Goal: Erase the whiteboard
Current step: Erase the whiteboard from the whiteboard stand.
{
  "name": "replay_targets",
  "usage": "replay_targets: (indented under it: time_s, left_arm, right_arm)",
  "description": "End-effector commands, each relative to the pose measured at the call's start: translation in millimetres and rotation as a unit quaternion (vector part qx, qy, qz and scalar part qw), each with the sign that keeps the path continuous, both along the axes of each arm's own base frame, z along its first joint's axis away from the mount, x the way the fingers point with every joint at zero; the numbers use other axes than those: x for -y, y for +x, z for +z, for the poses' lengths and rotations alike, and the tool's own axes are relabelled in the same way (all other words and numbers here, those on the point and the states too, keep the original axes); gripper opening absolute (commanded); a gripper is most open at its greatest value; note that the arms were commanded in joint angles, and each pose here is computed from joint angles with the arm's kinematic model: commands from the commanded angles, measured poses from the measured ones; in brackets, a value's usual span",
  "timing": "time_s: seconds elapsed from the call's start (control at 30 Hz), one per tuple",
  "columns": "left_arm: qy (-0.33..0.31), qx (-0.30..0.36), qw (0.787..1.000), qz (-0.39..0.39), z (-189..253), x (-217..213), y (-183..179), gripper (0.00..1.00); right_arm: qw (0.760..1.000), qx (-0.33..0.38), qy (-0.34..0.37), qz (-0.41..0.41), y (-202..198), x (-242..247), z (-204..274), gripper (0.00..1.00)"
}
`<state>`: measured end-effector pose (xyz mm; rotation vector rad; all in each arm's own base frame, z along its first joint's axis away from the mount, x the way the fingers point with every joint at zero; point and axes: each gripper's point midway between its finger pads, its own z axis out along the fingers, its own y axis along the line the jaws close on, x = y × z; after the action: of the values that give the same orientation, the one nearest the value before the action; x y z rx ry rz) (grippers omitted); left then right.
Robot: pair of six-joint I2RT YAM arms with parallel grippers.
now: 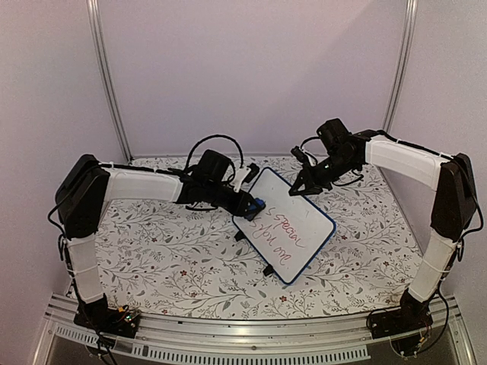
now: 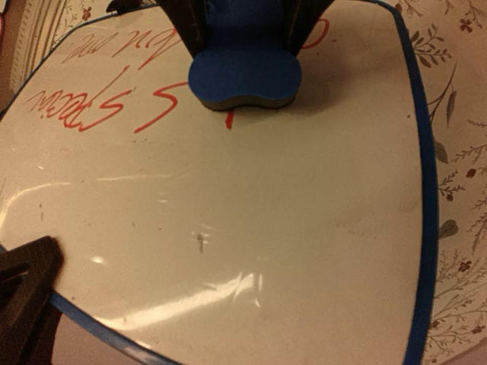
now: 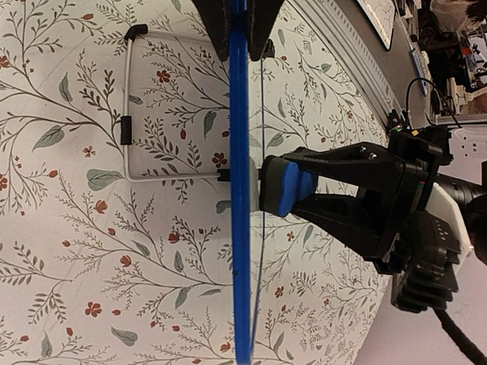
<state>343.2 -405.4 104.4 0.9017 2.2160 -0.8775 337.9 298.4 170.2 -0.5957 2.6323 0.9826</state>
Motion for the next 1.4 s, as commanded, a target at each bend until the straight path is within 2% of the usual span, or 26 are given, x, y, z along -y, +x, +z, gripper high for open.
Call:
replay_targets:
  time_s: [0.0,0.53,1.07,1.37]
  left_arm:
    - [-0.005,0.026,1.0,-0.013,17,19,6,0.0]
    - [0.049,-0.018,0.999,-0.004,-38,6,-13,0.0]
    - [0.061,-0.046,0.997,0.003,-61,-11,-35,0.0]
    - [0.06,-0.039,0.997,0.001,-56,-10,-34,0.0]
  right_arm:
    - [0.998,-0.033,-0.037,0.026,-24,3,-25,0.0]
    - [0.998,-0.035,-0.036,0.026,-24,3,-26,0.0]
    - [0.998,-0.034,-0.036,0.027,-24,3,-26,0.0]
    - [0.998,-0.035,-0.036,0.026,-24,3,-25,0.0]
